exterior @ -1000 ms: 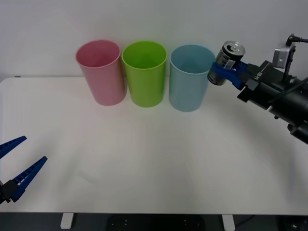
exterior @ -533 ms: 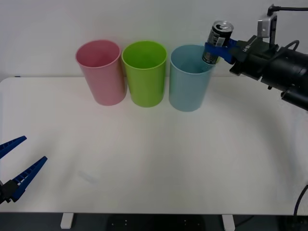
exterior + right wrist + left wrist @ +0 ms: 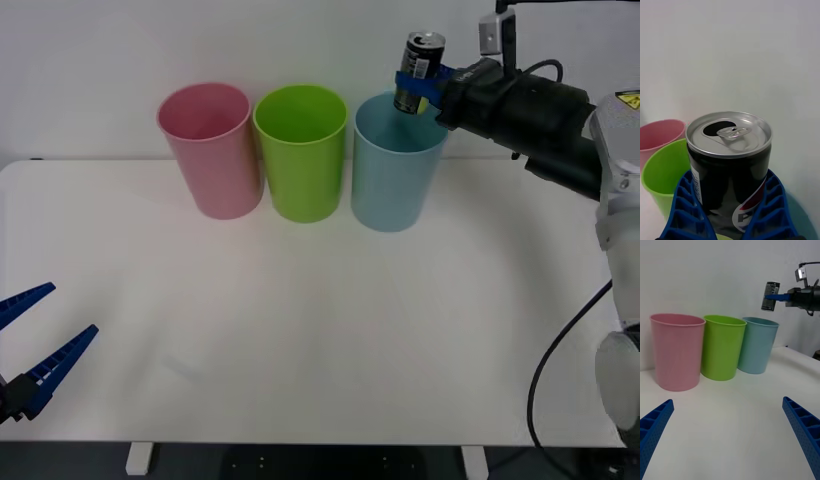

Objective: Grasp the object on the table and drop it into the matching bin: aluminum can to the light blue bin, PET bottle to the pink bin.

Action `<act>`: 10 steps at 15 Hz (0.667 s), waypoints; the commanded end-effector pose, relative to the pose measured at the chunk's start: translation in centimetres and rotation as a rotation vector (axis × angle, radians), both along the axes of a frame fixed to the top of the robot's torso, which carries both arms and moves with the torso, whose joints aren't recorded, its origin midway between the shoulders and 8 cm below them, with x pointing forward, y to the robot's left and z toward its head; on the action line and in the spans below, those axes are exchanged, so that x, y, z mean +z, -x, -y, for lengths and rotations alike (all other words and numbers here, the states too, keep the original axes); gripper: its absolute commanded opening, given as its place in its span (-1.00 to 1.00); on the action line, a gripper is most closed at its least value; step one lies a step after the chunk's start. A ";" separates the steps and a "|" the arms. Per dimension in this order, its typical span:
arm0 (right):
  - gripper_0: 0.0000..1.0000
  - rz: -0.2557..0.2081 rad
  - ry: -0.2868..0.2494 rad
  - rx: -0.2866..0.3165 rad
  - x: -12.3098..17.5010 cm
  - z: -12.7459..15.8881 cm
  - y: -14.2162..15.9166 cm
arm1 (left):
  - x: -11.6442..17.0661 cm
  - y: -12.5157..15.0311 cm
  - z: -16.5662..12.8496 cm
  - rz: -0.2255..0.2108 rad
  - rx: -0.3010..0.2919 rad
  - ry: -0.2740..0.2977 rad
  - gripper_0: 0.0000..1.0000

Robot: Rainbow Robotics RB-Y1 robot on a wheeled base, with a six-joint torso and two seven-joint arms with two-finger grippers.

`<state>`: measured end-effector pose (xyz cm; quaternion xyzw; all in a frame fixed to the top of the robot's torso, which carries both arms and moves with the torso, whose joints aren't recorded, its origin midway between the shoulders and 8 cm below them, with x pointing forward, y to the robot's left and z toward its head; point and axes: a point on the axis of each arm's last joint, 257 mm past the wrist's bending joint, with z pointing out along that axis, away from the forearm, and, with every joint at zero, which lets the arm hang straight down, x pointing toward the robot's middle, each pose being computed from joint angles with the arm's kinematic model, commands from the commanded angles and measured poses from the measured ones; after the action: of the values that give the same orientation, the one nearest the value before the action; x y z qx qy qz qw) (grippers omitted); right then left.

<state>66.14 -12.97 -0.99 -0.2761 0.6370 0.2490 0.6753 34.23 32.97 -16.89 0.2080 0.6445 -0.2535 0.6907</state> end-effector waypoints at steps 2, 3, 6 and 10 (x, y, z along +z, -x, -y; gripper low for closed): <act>-1.00 -0.006 -0.013 -0.026 -0.4 -0.3 -0.8 | 0.0 0.0 0.0 0.000 0.000 0.000 1.00; -1.00 -0.004 -0.010 -0.027 -0.4 -0.3 -0.8 | 0.0 0.0 0.0 0.000 0.000 0.000 1.00; -0.67 0.006 -0.004 -0.030 -0.3 -0.1 -0.8 | 0.0 0.0 0.0 0.000 0.000 0.000 1.00; 1.00 0.028 0.011 -0.030 0.0 0.3 -0.8 | 0.0 0.0 0.0 0.000 0.000 0.000 1.00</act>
<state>66.92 -13.14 -1.09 -0.2723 0.6342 0.2323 0.6853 34.22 32.97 -16.89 0.2079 0.6446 -0.2535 0.6907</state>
